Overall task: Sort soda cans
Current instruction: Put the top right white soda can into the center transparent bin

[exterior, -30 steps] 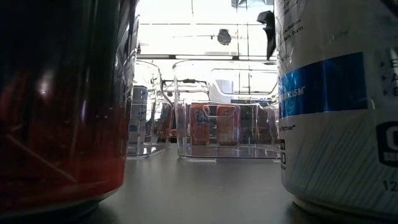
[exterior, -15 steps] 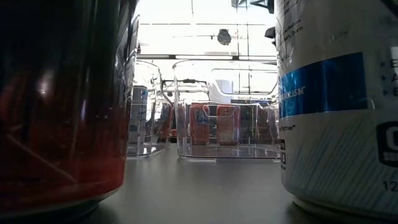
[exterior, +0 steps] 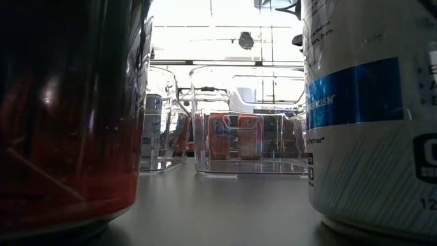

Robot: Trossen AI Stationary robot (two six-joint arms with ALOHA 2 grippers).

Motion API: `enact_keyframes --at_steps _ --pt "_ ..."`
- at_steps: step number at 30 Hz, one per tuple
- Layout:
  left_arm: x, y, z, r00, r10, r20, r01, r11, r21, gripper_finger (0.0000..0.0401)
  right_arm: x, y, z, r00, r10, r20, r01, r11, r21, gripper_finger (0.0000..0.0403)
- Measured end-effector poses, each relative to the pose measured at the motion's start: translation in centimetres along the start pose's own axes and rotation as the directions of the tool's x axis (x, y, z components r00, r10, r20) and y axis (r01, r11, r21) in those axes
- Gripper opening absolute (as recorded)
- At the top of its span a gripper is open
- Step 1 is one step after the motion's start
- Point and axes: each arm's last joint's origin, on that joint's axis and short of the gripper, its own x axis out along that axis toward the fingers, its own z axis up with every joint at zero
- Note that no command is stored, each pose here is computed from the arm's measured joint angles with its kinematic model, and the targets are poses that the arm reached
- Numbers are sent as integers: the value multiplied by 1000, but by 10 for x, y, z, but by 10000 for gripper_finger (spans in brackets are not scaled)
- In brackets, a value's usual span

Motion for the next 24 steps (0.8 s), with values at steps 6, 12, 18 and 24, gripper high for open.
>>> enact_keyframes --at_steps 6,12,18,24 --pt "0 0 0 1000 0 0 0 1000 0 82 0 0 1 1000 2 7 -2 1000 -30 304" --pt "0 0 0 1000 0 0 0 1000 0 82 0 0 1 1000 1 7 -1 999 -42 342" --pt "0 0 0 1000 0 0 0 1000 0 82 0 0 1 1000 0 7 0 999 -41 375" --pt "0 0 0 1000 0 0 0 1000 0 82 0 0 1 1000 0 7 0 1000 -25 377"
